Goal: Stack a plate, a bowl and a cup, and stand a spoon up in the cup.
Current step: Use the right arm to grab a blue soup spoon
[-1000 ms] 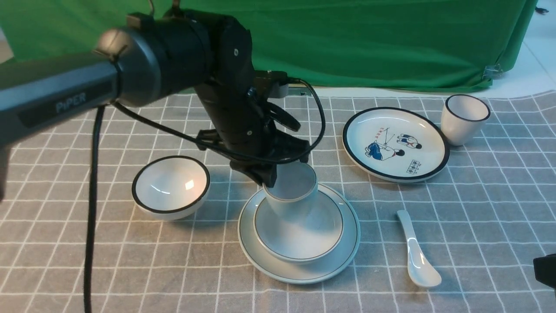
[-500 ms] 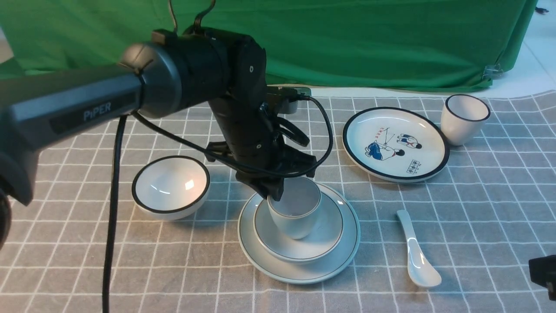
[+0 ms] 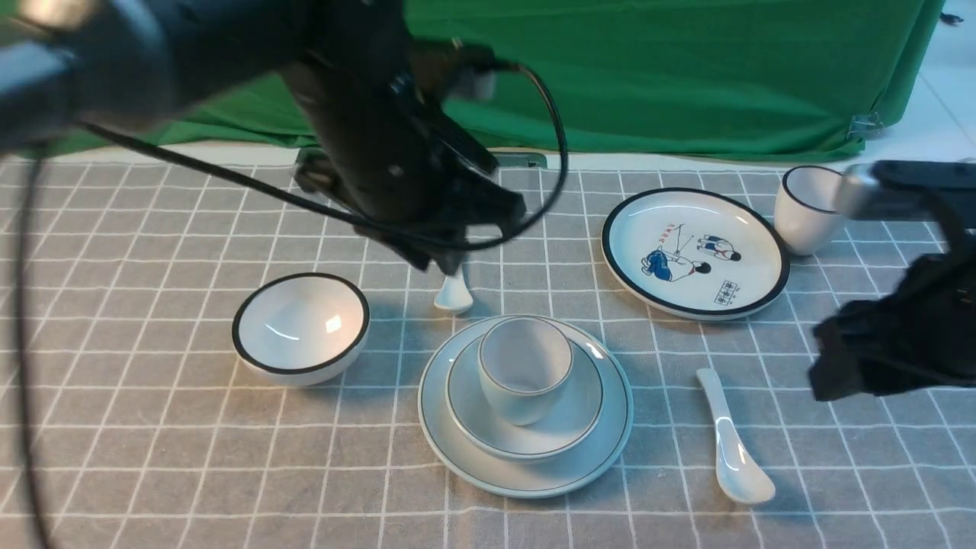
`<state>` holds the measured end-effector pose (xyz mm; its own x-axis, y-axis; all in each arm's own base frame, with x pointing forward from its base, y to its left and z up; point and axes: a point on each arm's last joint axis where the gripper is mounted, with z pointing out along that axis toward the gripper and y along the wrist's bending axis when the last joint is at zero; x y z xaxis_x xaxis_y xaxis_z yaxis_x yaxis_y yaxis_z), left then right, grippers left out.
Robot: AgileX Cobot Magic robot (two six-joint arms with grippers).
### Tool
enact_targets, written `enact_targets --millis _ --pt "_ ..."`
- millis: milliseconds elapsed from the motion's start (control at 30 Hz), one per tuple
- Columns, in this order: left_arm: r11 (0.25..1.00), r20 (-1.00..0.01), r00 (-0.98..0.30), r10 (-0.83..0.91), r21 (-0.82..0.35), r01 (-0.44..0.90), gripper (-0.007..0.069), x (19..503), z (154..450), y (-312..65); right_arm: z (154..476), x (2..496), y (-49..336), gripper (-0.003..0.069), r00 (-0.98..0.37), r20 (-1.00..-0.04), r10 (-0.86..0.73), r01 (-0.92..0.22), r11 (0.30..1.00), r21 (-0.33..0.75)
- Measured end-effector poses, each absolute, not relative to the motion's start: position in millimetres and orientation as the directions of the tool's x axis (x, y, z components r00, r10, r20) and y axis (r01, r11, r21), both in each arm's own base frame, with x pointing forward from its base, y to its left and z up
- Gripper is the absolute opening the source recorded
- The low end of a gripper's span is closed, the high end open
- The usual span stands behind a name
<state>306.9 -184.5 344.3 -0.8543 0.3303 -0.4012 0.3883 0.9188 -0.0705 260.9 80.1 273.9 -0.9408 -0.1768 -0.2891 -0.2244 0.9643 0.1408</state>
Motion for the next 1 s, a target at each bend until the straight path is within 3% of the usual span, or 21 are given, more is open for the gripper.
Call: enact_targets --millis 100,233,500,767,833,933,967,1000 --pt "0.926 -0.472 -0.826 0.309 -0.05 0.375 0.0018 274.9 367.6 -161.4 250.1 287.1 87.2 0.0507 -0.958 -0.218 -0.189 -0.222 0.965 0.137" --pt "0.931 -0.523 -0.805 0.279 -0.059 0.361 0.001 227.9 373.7 -132.3 223.1 314.4 96.3 0.0514 -0.966 -0.166 -0.2 -0.223 0.966 0.132" --pt "0.955 -0.531 -0.831 0.168 -0.12 0.27 0.001 147.2 335.4 -83.7 180.4 342.7 136.0 0.0514 -0.943 -0.143 -0.301 -0.316 0.944 0.095" --pt "0.961 -0.563 -0.815 0.135 -0.125 0.245 0.001 114.4 321.4 -61.8 152.8 347.1 139.5 0.0505 -0.954 -0.076 -0.291 -0.292 0.956 0.011" --pt "0.961 -0.579 -0.804 0.131 -0.126 0.247 0.001 110.9 323.2 -59.2 152.9 347.1 139.5 0.044 -0.951 -0.076 -0.3 -0.302 0.953 0.006" --pt "0.962 -0.605 -0.786 0.128 -0.116 0.246 0.001 107.1 326.4 -55.0 157.5 345.6 139.3 0.0208 -0.943 -0.076 -0.323 -0.324 0.946 0.004" --pt "0.964 -0.611 -0.781 0.126 -0.112 0.243 0.001 106.5 327.0 -53.9 161.6 344.3 138.8 0.0158 -0.94 -0.079 -0.331 -0.332 0.943 0.004" --pt "0.966 -0.614 -0.78 0.119 -0.111 0.235 0.001 106.1 327.5 -52.9 168.4 342.9 138.7 0.0152 -0.938 -0.09 -0.334 -0.336 0.942 0.004"
